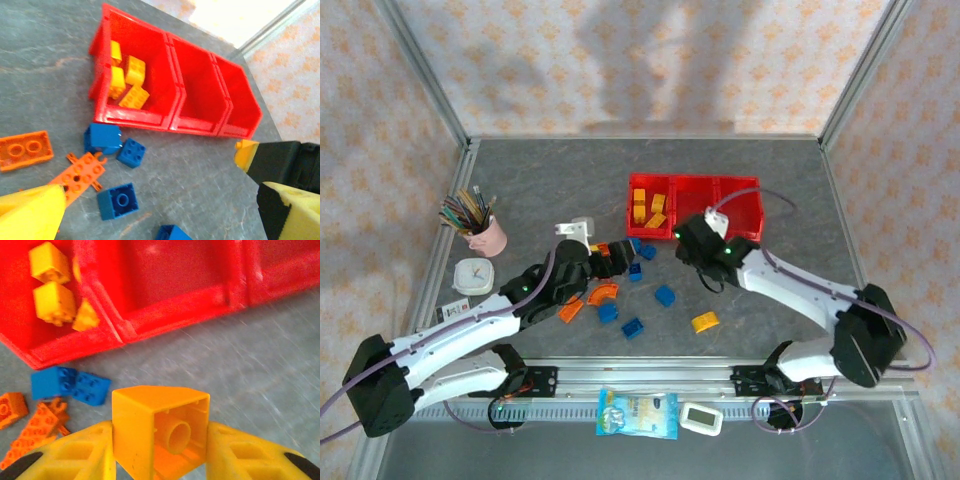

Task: Sort the legos into containers by color
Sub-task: Place the lego in the container.

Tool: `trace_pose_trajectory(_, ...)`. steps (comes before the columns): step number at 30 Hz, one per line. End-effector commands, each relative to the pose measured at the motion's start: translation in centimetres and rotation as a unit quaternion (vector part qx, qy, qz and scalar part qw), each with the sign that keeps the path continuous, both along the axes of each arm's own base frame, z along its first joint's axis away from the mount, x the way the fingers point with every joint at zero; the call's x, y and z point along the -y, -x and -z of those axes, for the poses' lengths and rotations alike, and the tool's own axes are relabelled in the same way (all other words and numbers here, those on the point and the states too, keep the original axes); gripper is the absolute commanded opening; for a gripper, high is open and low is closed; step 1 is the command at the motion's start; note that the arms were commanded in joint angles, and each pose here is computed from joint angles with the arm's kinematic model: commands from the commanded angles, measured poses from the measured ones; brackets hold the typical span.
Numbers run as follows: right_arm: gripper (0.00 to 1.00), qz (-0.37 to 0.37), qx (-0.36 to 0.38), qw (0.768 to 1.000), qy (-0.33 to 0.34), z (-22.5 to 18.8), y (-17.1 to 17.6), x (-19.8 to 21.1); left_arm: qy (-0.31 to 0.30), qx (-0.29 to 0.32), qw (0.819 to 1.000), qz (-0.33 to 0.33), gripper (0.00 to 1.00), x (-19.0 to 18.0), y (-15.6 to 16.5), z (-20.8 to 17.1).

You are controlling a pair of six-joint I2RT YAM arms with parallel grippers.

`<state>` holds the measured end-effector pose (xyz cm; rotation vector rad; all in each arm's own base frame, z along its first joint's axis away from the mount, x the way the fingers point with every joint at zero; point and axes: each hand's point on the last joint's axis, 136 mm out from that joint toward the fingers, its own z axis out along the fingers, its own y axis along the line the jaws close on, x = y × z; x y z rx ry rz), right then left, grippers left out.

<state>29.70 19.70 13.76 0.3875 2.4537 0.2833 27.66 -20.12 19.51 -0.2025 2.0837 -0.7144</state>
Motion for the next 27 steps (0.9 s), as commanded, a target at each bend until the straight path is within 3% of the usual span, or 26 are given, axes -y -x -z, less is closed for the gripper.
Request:
trace_pose_trajectory(1,0.43,-0.037,0.048,0.998,0.026,-2.2,-3.9,-2.1,-0.021,0.009,0.999,-0.027,0.99,-2.0,-0.4,-0.7)
trace_pose_trajectory(9,0.43,-0.063,0.05,0.996,0.047,-1.0,-12.2,-5.8,-0.022,0.008,0.998,-0.061,0.99,-4.2,-1.1,-0.3)
trace_pose_trajectory(15,0.49,-0.078,0.036,0.994,0.06,0.9,-16.0,-7.3,-0.022,0.004,0.998,-0.063,0.99,-4.3,-1.3,0.1)
trace_pose_trajectory(22,0.63,-0.087,0.05,0.993,0.057,-0.9,-16.4,-7.6,-0.021,0.006,0.998,-0.06,0.99,-4.1,-1.3,-0.1)
trace_pose_trajectory(27,0.67,-0.093,0.052,0.993,0.054,-2.4,-14.1,-6.4,-0.014,0.006,0.999,-0.046,0.99,-3.6,-1.3,-0.4)
